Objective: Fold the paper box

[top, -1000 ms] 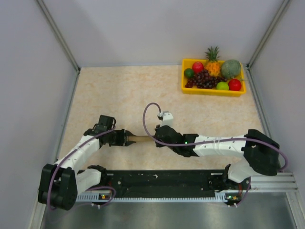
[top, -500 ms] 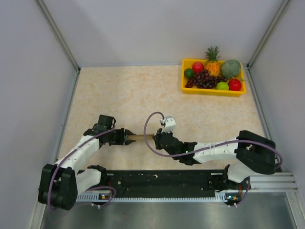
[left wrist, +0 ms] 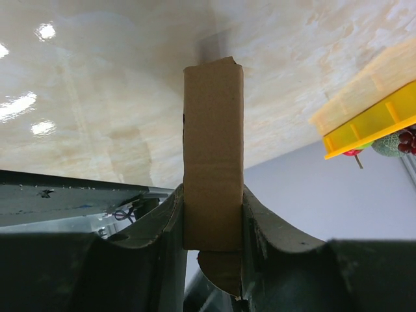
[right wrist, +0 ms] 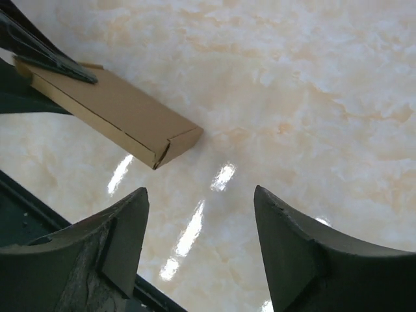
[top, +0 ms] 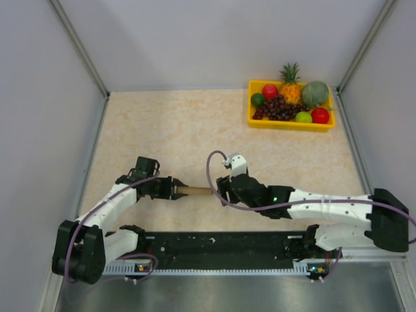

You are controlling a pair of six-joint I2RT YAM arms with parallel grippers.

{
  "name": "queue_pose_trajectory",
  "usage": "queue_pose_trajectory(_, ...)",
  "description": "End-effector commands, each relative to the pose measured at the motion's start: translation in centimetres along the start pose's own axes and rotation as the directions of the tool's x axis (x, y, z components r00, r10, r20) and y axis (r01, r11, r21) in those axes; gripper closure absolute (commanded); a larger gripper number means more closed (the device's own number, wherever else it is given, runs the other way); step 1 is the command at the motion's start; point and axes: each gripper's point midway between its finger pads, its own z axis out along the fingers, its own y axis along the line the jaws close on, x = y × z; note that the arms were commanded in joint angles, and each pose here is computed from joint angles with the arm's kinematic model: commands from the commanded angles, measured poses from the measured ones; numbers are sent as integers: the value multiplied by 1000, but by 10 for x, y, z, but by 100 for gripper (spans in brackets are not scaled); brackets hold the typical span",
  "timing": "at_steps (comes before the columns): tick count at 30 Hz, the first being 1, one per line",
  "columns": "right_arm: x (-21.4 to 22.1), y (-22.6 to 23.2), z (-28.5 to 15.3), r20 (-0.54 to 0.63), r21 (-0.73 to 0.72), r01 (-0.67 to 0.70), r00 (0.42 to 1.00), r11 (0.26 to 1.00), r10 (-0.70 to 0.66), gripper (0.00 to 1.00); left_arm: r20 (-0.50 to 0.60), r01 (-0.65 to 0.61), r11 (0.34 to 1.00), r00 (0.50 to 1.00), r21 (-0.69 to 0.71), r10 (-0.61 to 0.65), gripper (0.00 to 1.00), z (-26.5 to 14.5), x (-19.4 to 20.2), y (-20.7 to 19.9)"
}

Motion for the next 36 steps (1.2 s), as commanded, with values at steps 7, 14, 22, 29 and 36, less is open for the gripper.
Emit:
queue_pose_trajectory(7, -96, 54, -20, -189, -451, -332, 943, 829, 275, 38, -23, -17, 1000, 1000, -5, 17, 87, 3, 2, 1)
queue_pose_trajectory(14, -97, 100, 20, -323, -574, -425, 903, 700, 283, 71, -20, -14, 1000, 1000, 7, 14, 88, 0, 1, -1)
queue_pose_trajectory(22, -64, 105, 35, -360, -630, -445, 894, 637, 268, 93, -56, 16, 1000, 998, 19, -15, 88, 2, 5, -2)
queue_pose_trajectory(29, -53, 96, 50, -383, -607, -502, 864, 616, 326, 98, -50, 16, 1000, 999, 14, -15, 89, 3, 3, -1)
queue_pose_trajectory(36, -47, 91, 55, -425, -616, -540, 841, 574, 335, 100, -51, 12, 1000, 999, 23, -11, 90, 3, 3, -3)
